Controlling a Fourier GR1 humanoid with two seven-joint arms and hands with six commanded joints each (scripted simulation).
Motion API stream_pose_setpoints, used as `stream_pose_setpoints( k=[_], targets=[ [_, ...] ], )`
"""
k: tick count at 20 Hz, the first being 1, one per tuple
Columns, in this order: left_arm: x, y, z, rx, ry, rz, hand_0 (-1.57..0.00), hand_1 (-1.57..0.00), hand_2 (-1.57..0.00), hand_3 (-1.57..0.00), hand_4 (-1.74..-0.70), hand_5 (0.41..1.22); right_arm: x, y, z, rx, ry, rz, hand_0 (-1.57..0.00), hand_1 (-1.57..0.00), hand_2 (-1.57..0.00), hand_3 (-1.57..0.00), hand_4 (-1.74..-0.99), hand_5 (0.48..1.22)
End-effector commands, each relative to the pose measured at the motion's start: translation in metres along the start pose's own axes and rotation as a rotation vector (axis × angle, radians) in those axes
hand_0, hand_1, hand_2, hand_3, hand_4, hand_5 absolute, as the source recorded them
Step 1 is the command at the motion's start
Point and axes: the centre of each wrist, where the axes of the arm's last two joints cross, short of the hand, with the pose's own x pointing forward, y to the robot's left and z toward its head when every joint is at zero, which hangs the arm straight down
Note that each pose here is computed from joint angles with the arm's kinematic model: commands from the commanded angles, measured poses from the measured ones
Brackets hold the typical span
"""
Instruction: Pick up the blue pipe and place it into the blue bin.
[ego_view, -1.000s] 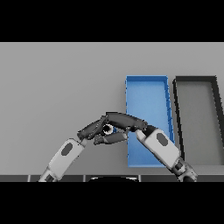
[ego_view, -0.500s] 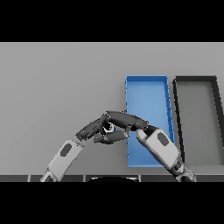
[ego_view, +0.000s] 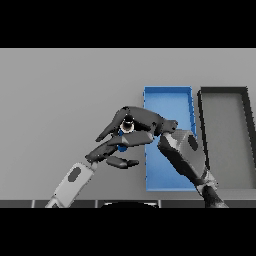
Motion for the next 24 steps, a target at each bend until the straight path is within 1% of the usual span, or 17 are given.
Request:
stream_pose_setpoints(
  k=[1,3,5,6,8,10,12,14,15,17,19,20,24],
  targets=[
    [0.003,0.002,-0.003,0.0,0.001,-0.009,0.0,0.0,0.0,0.0,-0.86,0.498,0.011,-0.005,-0.004,-0.005,-0.021,0.019,-1.57,-1.57,-1.57,-1.57,-1.494,1.221],
    [0.007,0.005,-0.002,-0.002,-0.023,-0.004,0.0,0.0,0.0,0.0,-0.87,0.486,0.037,-0.014,-0.008,0.002,-0.071,0.096,-1.57,-1.57,-1.57,-1.57,-1.495,1.221],
    [0.005,0.002,0.0,-0.004,-0.01,-0.009,0.0,0.0,0.0,0.0,-0.87,0.484,0.049,-0.032,-0.01,-0.082,-0.094,0.105,-1.57,-1.57,-1.57,-1.57,-1.496,1.221],
    [0.004,0.002,0.0,-0.007,-0.01,-0.007,0.0,0.0,0.0,0.0,-0.86,0.483,0.057,-0.042,-0.007,-0.133,-0.113,0.115,-1.57,-1.57,-1.57,-1.57,-1.496,1.221],
    [0.005,0.002,0.002,-0.002,-0.005,-0.002,0.0,0.0,0.0,0.0,-0.86,0.484,0.064,-0.059,-0.004,-0.239,-0.109,0.156,-1.57,-1.57,-1.57,-1.57,-1.498,1.221],
    [0.006,0.0,0.002,0.003,0.009,-0.022,0.0,0.0,0.0,0.0,-0.84,0.481,0.065,-0.081,0.005,-0.342,-0.059,0.186,-1.57,-1.57,-1.57,-1.57,-1.498,1.221],
    [0.005,0.002,0.004,0.015,0.005,-0.026,0.0,0.0,0.0,0.0,-0.84,0.474,0.058,-0.104,0.017,-0.462,-0.003,0.174,-1.57,-1.57,-1.57,-1.57,-1.498,1.221],
    [0.006,0.005,0.005,0.036,0.017,-0.04,0.0,0.0,0.0,0.0,-0.83,0.467,0.044,-0.126,0.043,-0.554,0.062,0.134,-1.57,-1.57,-1.57,-1.57,-1.499,1.221],
    [0.005,0.005,0.007,0.034,0.021,-0.034,0.0,0.0,0.0,0.0,-0.83,0.465,0.039,-0.132,0.05,-0.604,0.093,0.111,-1.57,-1.57,-1.57,-1.57,-1.499,1.221],
    [0.006,0.009,0.01,0.033,0.023,-0.043,0.0,0.0,0.0,0.0,-0.83,0.461,0.017,-0.141,0.07,-0.691,0.158,0.075,-1.57,-1.57,-1.57,-1.57,-1.499,1.221],
    [0.005,0.012,0.006,0.037,0.022,-0.042,0.0,0.0,0.0,0.0,-0.83,0.462,-0.002,-0.142,0.088,-0.738,0.223,0.039,-1.57,-1.57,-1.57,-1.57,-1.499,1.221],
    [0.006,0.012,0.007,0.034,0.015,-0.044,0.0,0.0,0.0,0.0,-0.83,0.463,-0.015,-0.143,0.097,-0.769,0.272,0.018,-1.57,-1.57,-1.57,-1.57,-1.499,1.221],
    [0.003,0.007,0.01,0.021,0.019,-0.041,0.0,0.0,0.0,0.0,-0.83,0.469,-0.053,-0.134,0.128,-0.896,0.416,-0.064,-1.57,-1.57,-1.57,-1.57,-1.499,1.221]
  ],
)
